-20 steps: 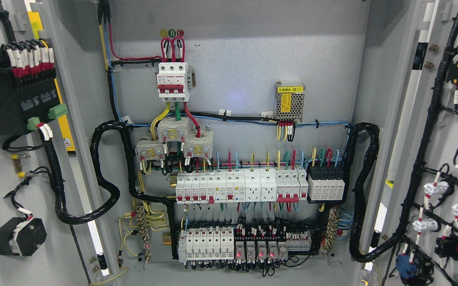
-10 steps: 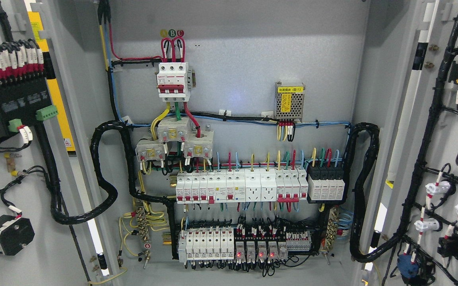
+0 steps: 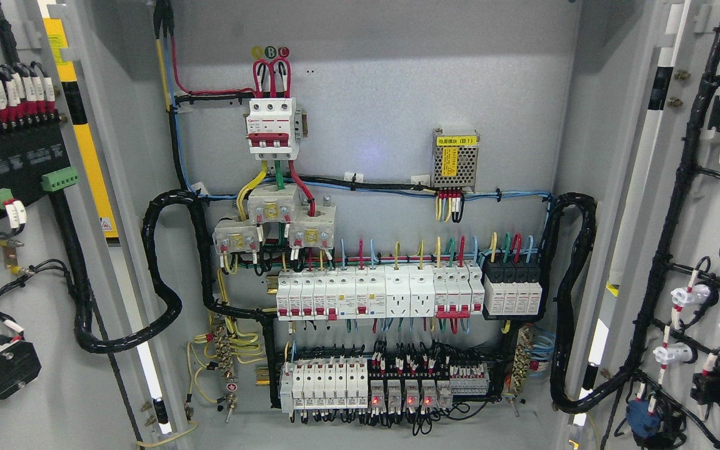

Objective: Open door with both hands

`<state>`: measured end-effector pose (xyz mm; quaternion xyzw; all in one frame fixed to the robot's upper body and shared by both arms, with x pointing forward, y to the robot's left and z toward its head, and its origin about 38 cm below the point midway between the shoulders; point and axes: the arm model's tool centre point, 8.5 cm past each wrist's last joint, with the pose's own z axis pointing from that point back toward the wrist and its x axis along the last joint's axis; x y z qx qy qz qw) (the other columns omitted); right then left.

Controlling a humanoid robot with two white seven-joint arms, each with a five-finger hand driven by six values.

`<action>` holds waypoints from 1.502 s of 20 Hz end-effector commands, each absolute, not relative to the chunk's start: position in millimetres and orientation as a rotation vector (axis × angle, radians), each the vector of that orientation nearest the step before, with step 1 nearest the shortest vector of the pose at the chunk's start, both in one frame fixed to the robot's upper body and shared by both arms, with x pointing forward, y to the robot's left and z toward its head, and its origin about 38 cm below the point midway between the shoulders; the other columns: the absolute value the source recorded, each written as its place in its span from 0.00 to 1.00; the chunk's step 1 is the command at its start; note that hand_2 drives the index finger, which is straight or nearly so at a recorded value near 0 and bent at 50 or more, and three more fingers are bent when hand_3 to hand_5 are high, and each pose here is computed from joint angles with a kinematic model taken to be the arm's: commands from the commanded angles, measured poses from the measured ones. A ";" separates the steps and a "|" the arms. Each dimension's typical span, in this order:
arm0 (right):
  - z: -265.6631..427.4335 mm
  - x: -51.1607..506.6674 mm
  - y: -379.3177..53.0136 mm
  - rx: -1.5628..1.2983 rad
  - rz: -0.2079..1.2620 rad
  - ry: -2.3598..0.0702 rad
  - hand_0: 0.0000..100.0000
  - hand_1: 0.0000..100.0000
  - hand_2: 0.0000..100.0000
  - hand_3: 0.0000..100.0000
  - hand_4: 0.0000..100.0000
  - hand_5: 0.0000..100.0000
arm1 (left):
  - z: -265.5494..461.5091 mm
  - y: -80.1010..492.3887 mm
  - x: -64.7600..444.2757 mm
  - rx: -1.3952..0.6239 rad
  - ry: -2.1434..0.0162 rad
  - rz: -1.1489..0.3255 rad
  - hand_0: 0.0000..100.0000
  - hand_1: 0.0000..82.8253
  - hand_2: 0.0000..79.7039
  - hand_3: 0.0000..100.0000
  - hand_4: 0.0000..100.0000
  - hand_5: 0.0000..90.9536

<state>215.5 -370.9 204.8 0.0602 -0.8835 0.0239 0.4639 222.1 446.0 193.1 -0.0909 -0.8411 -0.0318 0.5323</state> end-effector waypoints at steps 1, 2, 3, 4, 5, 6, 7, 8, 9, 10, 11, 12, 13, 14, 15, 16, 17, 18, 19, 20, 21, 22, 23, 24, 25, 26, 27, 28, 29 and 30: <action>206.3 212.3 -374.4 0.148 0.052 -2.173 0.20 0.12 0.00 0.00 0.00 0.00 | 192.0 489.7 228.2 -0.134 -1.946 -0.091 0.00 0.00 0.00 0.00 0.00 0.00; 206.5 212.4 -374.5 0.148 0.054 -2.173 0.20 0.12 0.00 0.00 0.00 0.00 | 191.8 491.9 230.7 -0.135 -1.943 -0.084 0.00 0.00 0.00 0.00 0.00 0.00; 206.4 212.7 -374.8 0.149 0.052 -2.173 0.20 0.12 0.00 0.00 0.00 0.00 | 190.4 493.5 233.2 -0.141 -1.931 -0.072 0.00 0.00 0.00 0.00 0.00 0.00; 206.6 212.6 -375.1 0.147 0.052 -2.174 0.20 0.12 0.00 0.00 0.00 0.00 | 189.3 495.4 236.0 -0.148 -1.920 -0.059 0.00 0.00 0.00 0.00 0.00 0.00; 207.1 213.0 -375.2 0.147 0.054 -2.175 0.20 0.12 0.00 0.00 0.00 0.00 | 188.4 497.3 239.0 -0.154 -1.910 -0.048 0.00 0.00 0.00 0.00 0.00 0.00; 208.0 212.7 -377.4 0.138 0.053 -2.178 0.20 0.12 0.00 0.00 0.00 0.00 | 187.7 498.0 240.8 -0.159 -1.907 -0.040 0.00 0.00 0.00 0.00 0.00 0.00; 208.9 212.5 -378.5 0.133 0.053 -2.181 0.20 0.12 0.00 0.00 0.00 0.00 | 187.6 498.6 241.4 -0.159 -1.908 -0.038 0.00 0.00 0.00 0.00 0.00 0.00; 209.0 212.7 -379.2 0.131 0.052 -2.182 0.20 0.12 0.00 0.00 0.00 0.00 | 187.5 499.4 242.2 -0.159 -1.910 -0.034 0.00 0.00 0.00 0.00 0.00 0.00; 208.6 212.8 -379.4 0.130 0.051 -2.180 0.20 0.12 0.00 0.00 0.00 0.00 | 187.8 500.4 243.2 -0.158 -1.912 -0.032 0.00 0.00 0.00 0.00 0.00 0.00; 208.4 212.7 -380.1 0.129 0.049 -2.180 0.20 0.12 0.00 0.00 0.00 0.00 | 187.7 501.5 244.3 -0.156 -1.914 -0.028 0.00 0.00 0.00 0.00 0.00 0.00; 209.5 211.9 -382.3 0.125 0.043 -2.184 0.20 0.12 0.00 0.00 0.00 0.00 | 187.4 503.7 245.4 -0.152 -1.910 -0.026 0.00 0.00 0.00 0.00 0.00 0.00; 209.7 211.6 -383.7 0.119 0.042 -2.185 0.20 0.12 0.00 0.00 0.00 0.00 | 187.9 505.3 245.7 -0.149 -1.907 -0.029 0.00 0.00 0.00 0.00 0.00 0.00; 209.7 211.5 -384.1 0.118 0.042 -2.184 0.20 0.12 0.00 0.00 0.00 0.00 | 187.5 507.1 245.8 -0.146 -1.903 -0.029 0.00 0.00 0.00 0.00 0.00 0.00; 209.9 211.4 -384.5 0.116 0.042 -2.184 0.20 0.12 0.00 0.00 0.00 0.00 | 188.0 507.9 246.9 -0.144 -1.907 -0.026 0.00 0.00 0.00 0.00 0.00 0.00; 209.9 211.4 -384.5 0.116 0.042 -2.184 0.20 0.12 0.00 0.00 0.00 0.00 | 188.6 508.3 247.7 -0.144 -1.908 -0.027 0.00 0.00 0.00 0.00 0.00 0.00; 209.7 211.3 -385.1 0.113 0.041 -2.183 0.20 0.12 0.00 0.00 0.00 0.00 | 189.6 509.0 248.1 -0.142 -1.909 -0.029 0.00 0.00 0.00 0.00 0.00 0.00; 210.1 211.0 -385.9 0.110 0.040 -2.184 0.20 0.12 0.00 0.00 0.00 0.00 | 188.6 509.6 248.1 -0.142 -1.906 -0.026 0.00 0.00 0.00 0.00 0.00 0.00; 210.1 211.0 -385.9 0.110 0.040 -2.184 0.20 0.12 0.00 0.00 0.00 0.00 | 188.1 510.8 248.0 -0.139 -1.906 -0.022 0.00 0.00 0.00 0.00 0.00 0.00; 210.1 211.0 -385.9 0.110 0.040 -2.184 0.20 0.12 0.00 0.00 0.00 0.00 | 187.7 511.1 247.9 -0.139 -1.905 -0.021 0.00 0.00 0.00 0.00 0.00 0.00; 210.4 210.5 -385.7 0.110 0.042 -2.186 0.20 0.12 0.00 0.00 0.00 0.00 | 188.0 511.5 247.7 -0.137 -1.906 -0.020 0.00 0.00 0.00 0.00 0.00 0.00; 211.1 210.5 -385.2 0.111 0.043 -2.187 0.20 0.12 0.00 0.00 0.00 0.00 | 188.5 513.2 247.3 -0.133 -1.908 -0.017 0.00 0.00 0.00 0.00 0.00 0.00; 211.4 210.0 -385.0 0.111 0.044 -2.188 0.20 0.12 0.00 0.00 0.00 0.00 | 190.1 515.1 246.2 -0.125 -1.912 -0.015 0.00 0.00 0.00 0.00 0.00 0.00; 210.1 209.7 -384.1 0.114 0.042 -2.184 0.20 0.12 0.00 0.00 0.00 0.00 | 191.1 515.7 246.9 -0.124 -1.917 -0.013 0.00 0.00 0.00 0.00 0.00 0.00; 210.3 209.3 -384.0 0.117 0.040 -2.184 0.20 0.12 0.00 0.00 0.00 0.00 | 190.2 517.3 246.8 -0.121 -1.915 -0.008 0.00 0.00 0.00 0.00 0.00 0.00; 210.6 208.8 -383.9 0.119 0.039 -2.186 0.20 0.12 0.00 0.00 0.00 0.00 | 189.9 518.2 246.8 -0.121 -1.913 -0.004 0.00 0.00 0.00 0.00 0.00 0.00; 210.1 208.9 -383.3 0.122 0.040 -2.184 0.20 0.12 0.00 0.00 0.00 0.00 | 189.6 519.0 247.7 -0.121 -1.913 0.000 0.00 0.00 0.00 0.00 0.00 0.00; 209.3 209.4 -381.9 0.132 0.038 -2.183 0.20 0.12 0.00 0.00 0.00 0.00 | 190.0 520.0 248.6 -0.119 -1.915 0.002 0.00 0.00 0.00 0.00 0.00 0.00; 208.9 208.7 -381.3 0.141 0.033 -2.182 0.20 0.12 0.00 0.00 0.00 0.00 | 189.0 520.9 248.8 -0.119 -1.912 0.006 0.00 0.00 0.00 0.00 0.00 0.00; 209.8 208.5 -381.8 0.148 0.040 -2.179 0.20 0.12 0.00 0.00 0.00 0.00 | 188.6 521.4 249.0 -0.118 -1.912 0.009 0.00 0.00 0.00 0.00 0.00 0.00; 211.1 208.1 -382.6 0.156 0.047 -2.176 0.20 0.12 0.00 0.00 0.00 0.00 | 188.5 521.7 249.2 -0.118 -1.912 0.010 0.00 0.00 0.00 0.00 0.00 0.00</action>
